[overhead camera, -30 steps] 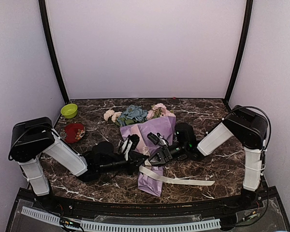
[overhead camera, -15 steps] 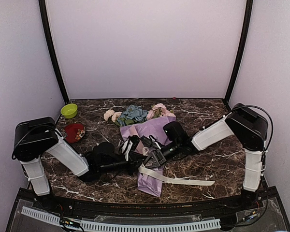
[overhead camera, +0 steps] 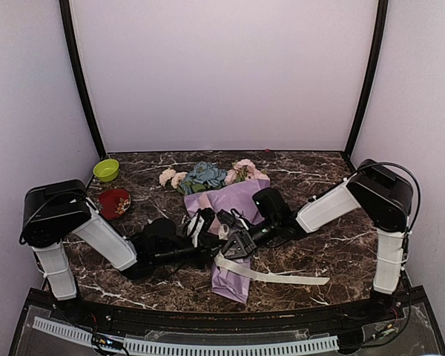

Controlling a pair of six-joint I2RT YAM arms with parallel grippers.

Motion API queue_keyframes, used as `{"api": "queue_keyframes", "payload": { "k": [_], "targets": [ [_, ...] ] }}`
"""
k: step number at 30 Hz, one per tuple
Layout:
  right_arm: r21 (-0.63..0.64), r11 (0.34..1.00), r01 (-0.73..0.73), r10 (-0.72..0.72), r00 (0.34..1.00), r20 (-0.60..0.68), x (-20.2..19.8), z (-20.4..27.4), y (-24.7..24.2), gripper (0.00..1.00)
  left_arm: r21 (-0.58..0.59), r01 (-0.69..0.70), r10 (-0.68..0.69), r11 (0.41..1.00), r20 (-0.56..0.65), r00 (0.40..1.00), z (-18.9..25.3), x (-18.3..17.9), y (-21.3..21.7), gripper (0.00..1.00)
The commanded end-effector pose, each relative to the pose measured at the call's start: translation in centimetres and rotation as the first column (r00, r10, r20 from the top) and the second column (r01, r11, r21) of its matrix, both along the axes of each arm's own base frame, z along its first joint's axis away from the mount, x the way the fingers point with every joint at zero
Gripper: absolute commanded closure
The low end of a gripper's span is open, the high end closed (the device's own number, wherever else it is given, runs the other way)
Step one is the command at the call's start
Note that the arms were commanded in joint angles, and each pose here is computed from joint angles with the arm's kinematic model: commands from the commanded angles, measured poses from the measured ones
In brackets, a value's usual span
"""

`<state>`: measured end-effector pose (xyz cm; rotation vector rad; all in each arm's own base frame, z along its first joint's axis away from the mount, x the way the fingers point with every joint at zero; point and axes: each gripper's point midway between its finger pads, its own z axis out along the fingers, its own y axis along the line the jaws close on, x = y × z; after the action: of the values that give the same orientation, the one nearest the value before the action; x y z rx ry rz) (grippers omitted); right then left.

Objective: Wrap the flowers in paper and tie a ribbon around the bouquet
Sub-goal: Cross the half-tied ribbon over the folded bouquet.

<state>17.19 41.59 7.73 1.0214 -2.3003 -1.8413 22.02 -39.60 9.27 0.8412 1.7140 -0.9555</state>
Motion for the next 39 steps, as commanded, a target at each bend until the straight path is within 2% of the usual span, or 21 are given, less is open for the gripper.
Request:
{"api": "queue_keyframes", "payload": {
  "k": [1,5,8,18,20,26,30,34,36,39],
  "targets": [
    [0.059,0.998,0.018,-0.020,0.999,0.034,0.3,1.7,-0.3,0.80,0.032,-0.056,0.055,0.998,0.017,0.998,0.4,1.0,0.6,0.76],
    [0.077,0.997,0.014,-0.017,0.999,0.037,0.3,2.2,-0.3,0.79,0.013,-0.084,0.085,0.996,-0.013,0.996,0.9,1.4,1.7,0.57],
    [0.082,0.997,0.011,-0.014,0.999,0.038,0.4,2.2,-0.2,0.79,-0.007,-0.082,0.082,0.997,0.004,0.997,2.3,1.4,2.0,0.46],
    [0.092,0.996,-0.011,0.010,1.000,0.019,0.0,2.1,-0.3,0.78,0.064,-0.067,0.064,0.996,0.047,0.997,3.2,1.0,3.9,0.20],
    [0.089,0.996,-0.006,0.004,1.000,0.021,0.0,2.0,-0.4,0.78,0.078,-0.049,0.045,0.996,0.049,0.998,3.4,0.9,4.3,0.17],
    [0.088,0.996,-0.008,0.006,1.000,0.021,0.0,1.8,-0.3,0.78,0.172,0.061,-0.079,0.983,0.098,0.992,5.2,-1.5,5.4,0.19],
    [0.067,0.998,-0.021,0.019,1.000,0.025,0.1,1.2,-0.3,0.78,0.271,0.128,-0.148,0.954,0.053,0.988,4.5,-3.4,6.8,0.35],
    [0.054,0.998,-0.035,0.033,0.999,0.042,0.1,1.1,-0.3,0.78,0.327,0.246,-0.255,0.912,-0.015,0.967,3.7,-6.3,8.0,0.42],
    [0.041,0.998,-0.039,0.038,0.998,0.044,0.1,0.8,-0.4,0.78,0.356,0.265,-0.297,0.896,0.039,0.954,3.7,-7.5,8.5,0.45],
    [0.036,0.998,-0.045,0.043,0.998,0.041,0.0,0.8,-0.3,0.79,0.396,0.240,-0.334,0.886,0.189,0.923,3.6,-8.5,8.6,0.51]
  ]
}}
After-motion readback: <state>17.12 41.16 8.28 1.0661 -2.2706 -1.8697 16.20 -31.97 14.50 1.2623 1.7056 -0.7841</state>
